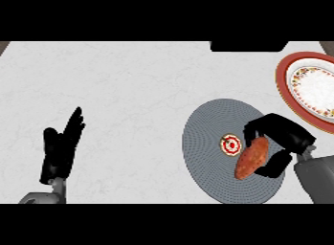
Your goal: Pick the sweet potato from the placemat and place it in the plate
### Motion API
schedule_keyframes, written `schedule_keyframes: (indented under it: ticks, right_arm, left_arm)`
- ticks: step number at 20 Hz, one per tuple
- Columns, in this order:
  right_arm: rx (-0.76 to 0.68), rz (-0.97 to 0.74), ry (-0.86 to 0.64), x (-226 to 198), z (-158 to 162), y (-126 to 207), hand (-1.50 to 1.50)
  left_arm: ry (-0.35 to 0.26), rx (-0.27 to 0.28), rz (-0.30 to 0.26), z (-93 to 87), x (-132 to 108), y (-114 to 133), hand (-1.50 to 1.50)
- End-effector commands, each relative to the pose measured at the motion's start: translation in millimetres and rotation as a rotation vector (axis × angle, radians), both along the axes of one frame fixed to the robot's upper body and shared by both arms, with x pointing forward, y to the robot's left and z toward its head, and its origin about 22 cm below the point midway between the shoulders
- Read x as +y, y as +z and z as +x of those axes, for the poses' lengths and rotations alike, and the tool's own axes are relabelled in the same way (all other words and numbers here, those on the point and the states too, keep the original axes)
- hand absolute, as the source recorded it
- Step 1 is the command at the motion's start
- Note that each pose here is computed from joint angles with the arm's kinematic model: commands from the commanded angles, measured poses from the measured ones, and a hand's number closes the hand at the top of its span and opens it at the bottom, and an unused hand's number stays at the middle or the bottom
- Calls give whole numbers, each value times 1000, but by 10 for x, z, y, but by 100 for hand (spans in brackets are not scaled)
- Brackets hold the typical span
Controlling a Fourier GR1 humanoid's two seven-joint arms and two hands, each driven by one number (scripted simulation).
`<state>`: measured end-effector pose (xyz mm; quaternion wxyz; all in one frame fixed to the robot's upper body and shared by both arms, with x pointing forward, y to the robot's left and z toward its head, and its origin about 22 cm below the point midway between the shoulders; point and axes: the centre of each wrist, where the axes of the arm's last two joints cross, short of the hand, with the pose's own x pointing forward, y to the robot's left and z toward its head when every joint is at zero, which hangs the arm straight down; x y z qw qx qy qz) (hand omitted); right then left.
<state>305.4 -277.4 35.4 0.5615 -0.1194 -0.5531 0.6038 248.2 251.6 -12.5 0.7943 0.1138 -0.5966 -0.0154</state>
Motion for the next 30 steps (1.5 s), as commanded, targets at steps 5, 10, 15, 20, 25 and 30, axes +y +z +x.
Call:
schedule_keyframes:
  ticks: [5,10,15,20,25,30]
  right_arm:
    - [-129,-55,-422,-58,540,189,150]
    - [-339,-86,-625,23,722,430,150]
    - [-500,-9,-645,42,744,788,150]
    - [-748,12,-829,-238,677,1263,150]
    - [-724,26,-969,-475,711,1320,150]
    - [-689,13,-1032,-978,714,1325,150]
  left_arm:
    - [-20,-21,0,-10,56,30,0]
    - [3,-16,7,19,-24,124,0]
    - [2,-8,22,-48,54,-5,0]
    - [11,-20,18,-41,-20,116,0]
    - [-12,6,-6,-68,29,-29,0]
    - [5,-6,15,-153,168,-97,0]
